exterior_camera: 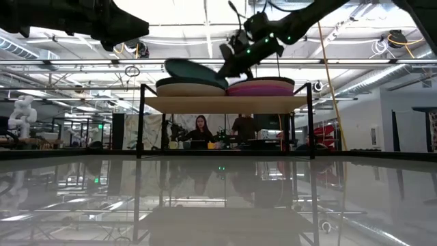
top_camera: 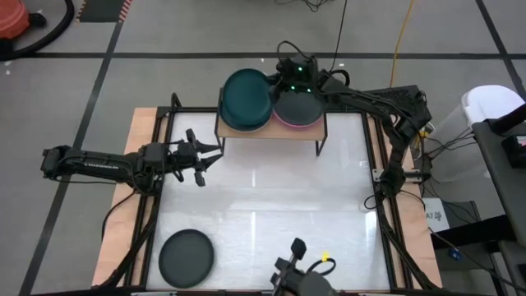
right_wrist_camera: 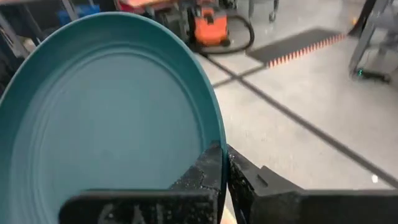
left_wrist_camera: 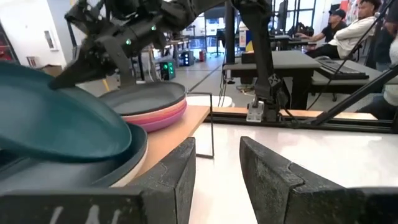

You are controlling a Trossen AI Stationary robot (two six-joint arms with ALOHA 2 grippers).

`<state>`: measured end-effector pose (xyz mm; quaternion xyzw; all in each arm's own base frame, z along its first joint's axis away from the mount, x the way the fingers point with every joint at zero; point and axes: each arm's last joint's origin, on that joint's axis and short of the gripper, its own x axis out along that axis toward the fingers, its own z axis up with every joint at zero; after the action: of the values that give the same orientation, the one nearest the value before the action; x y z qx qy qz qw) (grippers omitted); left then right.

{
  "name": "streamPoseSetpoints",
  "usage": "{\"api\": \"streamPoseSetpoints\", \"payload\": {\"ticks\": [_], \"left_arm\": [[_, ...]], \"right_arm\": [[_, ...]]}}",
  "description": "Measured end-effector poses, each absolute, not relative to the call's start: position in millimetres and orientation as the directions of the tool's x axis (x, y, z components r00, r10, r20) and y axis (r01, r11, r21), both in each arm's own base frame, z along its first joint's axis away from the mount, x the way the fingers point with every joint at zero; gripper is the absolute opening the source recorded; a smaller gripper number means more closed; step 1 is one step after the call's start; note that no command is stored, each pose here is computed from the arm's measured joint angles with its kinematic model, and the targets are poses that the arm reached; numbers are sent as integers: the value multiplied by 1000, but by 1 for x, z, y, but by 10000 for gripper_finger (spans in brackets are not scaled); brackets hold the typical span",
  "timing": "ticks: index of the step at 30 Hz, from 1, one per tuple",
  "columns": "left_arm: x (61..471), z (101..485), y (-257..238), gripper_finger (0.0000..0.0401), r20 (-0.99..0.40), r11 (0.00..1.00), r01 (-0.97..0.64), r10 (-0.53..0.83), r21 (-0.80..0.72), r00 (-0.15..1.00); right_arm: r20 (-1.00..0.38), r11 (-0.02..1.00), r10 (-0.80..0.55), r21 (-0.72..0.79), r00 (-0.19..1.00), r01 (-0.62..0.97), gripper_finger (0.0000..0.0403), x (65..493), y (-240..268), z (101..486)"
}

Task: Place and stack plates onto a shelf
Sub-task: Stack the green plate on top of the dark green plate on the shelf, then stack the black plate on top of the green plate on the shelf

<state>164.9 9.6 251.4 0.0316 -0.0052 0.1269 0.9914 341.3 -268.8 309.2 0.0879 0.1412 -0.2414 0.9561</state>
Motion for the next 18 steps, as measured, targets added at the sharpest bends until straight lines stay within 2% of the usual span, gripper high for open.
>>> {"api": "streamPoseSetpoints", "payload": {"ticks": [9,14,18], "left_arm": [[165,248,10,131,-19,967,-251,252,47,968],[165,248,10,131,-19,967,-251,252,40,968],[165,248,10,131,-19,967,-251,252,36,968]], "right_arm": [[-356,868,-427,99,832,487,5,344,-271,298],[-359,879,-419,68,834,472,33,347,-267,297],[-358,896,-403,34,842,443,70,351,-262,298]]}}
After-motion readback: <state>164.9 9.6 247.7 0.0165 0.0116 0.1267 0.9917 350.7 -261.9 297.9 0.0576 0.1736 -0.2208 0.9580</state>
